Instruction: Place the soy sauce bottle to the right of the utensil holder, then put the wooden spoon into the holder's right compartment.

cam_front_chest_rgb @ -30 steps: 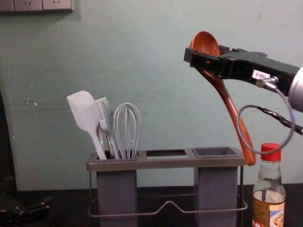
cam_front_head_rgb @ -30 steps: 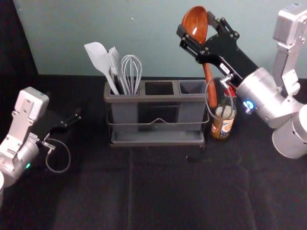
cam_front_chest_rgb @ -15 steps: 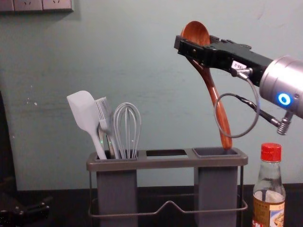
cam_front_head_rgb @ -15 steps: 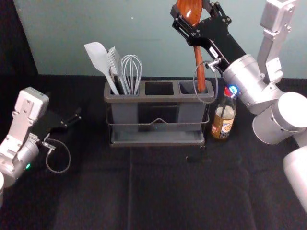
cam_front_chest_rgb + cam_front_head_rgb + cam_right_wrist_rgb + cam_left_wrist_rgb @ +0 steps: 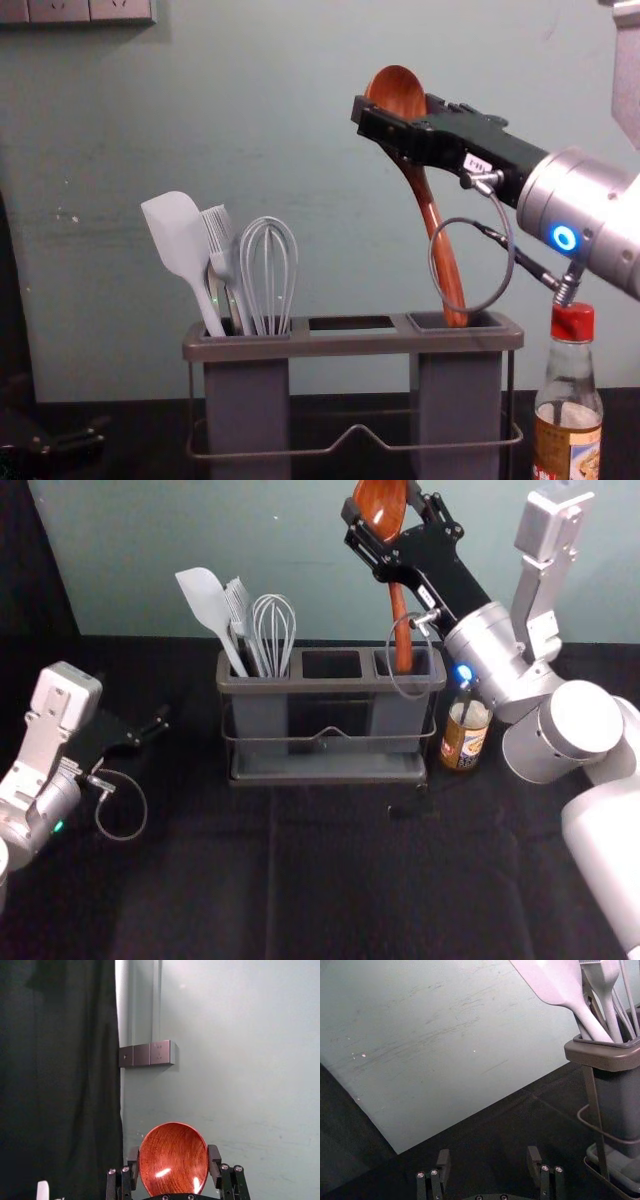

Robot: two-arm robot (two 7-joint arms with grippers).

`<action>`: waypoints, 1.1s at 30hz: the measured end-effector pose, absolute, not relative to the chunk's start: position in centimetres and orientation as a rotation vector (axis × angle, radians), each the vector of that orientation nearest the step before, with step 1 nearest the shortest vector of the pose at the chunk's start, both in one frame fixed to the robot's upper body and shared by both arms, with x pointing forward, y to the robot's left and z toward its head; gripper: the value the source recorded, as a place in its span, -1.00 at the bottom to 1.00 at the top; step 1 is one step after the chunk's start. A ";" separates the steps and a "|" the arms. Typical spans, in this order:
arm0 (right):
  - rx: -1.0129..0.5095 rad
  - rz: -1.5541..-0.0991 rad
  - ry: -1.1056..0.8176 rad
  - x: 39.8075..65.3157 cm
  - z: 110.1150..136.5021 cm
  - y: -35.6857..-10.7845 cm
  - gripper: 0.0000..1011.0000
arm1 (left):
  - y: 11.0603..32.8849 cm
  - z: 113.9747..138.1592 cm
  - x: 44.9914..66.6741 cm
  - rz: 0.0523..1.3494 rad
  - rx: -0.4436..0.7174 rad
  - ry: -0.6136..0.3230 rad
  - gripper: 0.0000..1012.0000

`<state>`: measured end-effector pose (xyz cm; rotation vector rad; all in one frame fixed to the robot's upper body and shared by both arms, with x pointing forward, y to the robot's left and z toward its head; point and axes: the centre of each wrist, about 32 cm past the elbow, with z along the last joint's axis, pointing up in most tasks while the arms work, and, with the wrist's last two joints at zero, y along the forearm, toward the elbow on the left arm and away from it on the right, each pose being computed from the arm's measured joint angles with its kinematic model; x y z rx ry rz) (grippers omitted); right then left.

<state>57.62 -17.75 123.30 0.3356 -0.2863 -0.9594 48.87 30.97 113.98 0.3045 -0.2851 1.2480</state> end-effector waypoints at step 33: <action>0.441 -0.962 -0.334 57.8 116.9 -17.8 0.66 | 31.0 114.0 48.9 1.248 0.304 -0.285 0.99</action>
